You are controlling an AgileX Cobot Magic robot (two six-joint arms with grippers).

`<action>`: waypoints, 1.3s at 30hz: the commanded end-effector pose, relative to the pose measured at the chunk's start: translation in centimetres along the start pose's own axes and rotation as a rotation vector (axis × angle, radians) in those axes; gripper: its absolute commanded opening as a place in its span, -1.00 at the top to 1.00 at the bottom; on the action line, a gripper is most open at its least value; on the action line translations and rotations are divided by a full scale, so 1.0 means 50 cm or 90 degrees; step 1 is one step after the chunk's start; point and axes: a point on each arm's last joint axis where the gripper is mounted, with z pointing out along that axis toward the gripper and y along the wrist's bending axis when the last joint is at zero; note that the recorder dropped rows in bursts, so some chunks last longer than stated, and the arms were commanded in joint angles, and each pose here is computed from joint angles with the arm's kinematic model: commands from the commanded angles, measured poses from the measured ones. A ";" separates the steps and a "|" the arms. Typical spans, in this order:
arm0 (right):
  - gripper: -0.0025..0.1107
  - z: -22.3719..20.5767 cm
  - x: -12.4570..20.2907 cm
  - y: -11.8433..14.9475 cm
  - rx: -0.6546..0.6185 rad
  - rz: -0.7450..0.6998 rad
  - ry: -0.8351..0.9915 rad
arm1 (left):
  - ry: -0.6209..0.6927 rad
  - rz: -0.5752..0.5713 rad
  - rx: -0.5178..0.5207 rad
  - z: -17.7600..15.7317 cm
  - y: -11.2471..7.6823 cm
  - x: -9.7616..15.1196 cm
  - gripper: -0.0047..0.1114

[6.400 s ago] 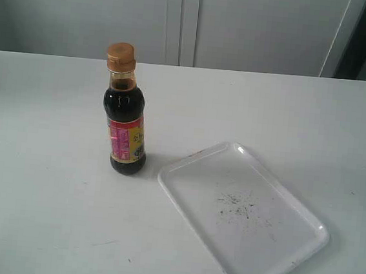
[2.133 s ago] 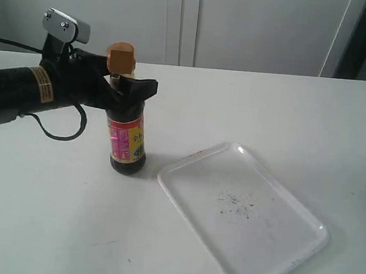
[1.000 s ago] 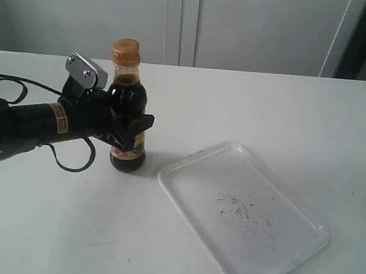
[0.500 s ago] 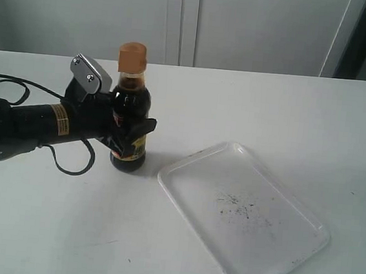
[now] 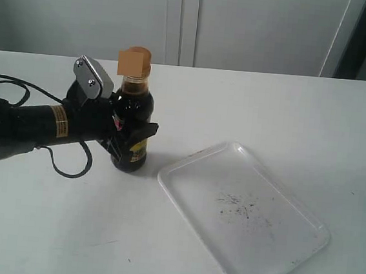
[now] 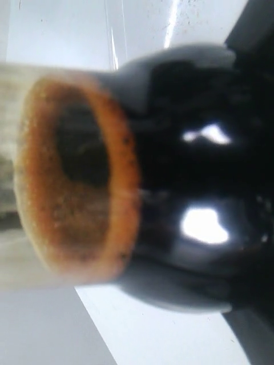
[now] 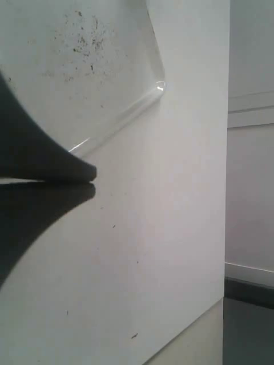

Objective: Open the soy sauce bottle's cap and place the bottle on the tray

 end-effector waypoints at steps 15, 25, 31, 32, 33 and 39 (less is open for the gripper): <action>0.96 -0.017 -0.075 0.005 -0.013 -0.017 -0.282 | -0.028 0.014 0.025 -0.001 -0.007 -0.012 0.92; 0.96 -0.039 -0.125 0.006 -0.068 0.130 -0.425 | -0.055 0.006 0.027 -0.002 -0.007 -0.020 0.92; 0.96 -0.019 -0.171 0.012 -0.069 0.089 -0.429 | -0.060 0.002 0.025 -0.002 -0.007 -0.021 0.92; 0.96 -0.014 -0.182 0.013 -0.071 0.083 -0.429 | -0.060 0.001 0.025 -0.002 -0.007 -0.021 0.92; 0.96 -0.010 -0.194 0.015 -0.071 0.071 -0.432 | -0.061 0.000 0.026 -0.002 -0.007 -0.021 0.92; 0.96 0.028 -0.274 0.022 -0.072 0.031 -0.422 | -0.062 -0.004 0.022 -0.002 -0.006 -0.022 0.92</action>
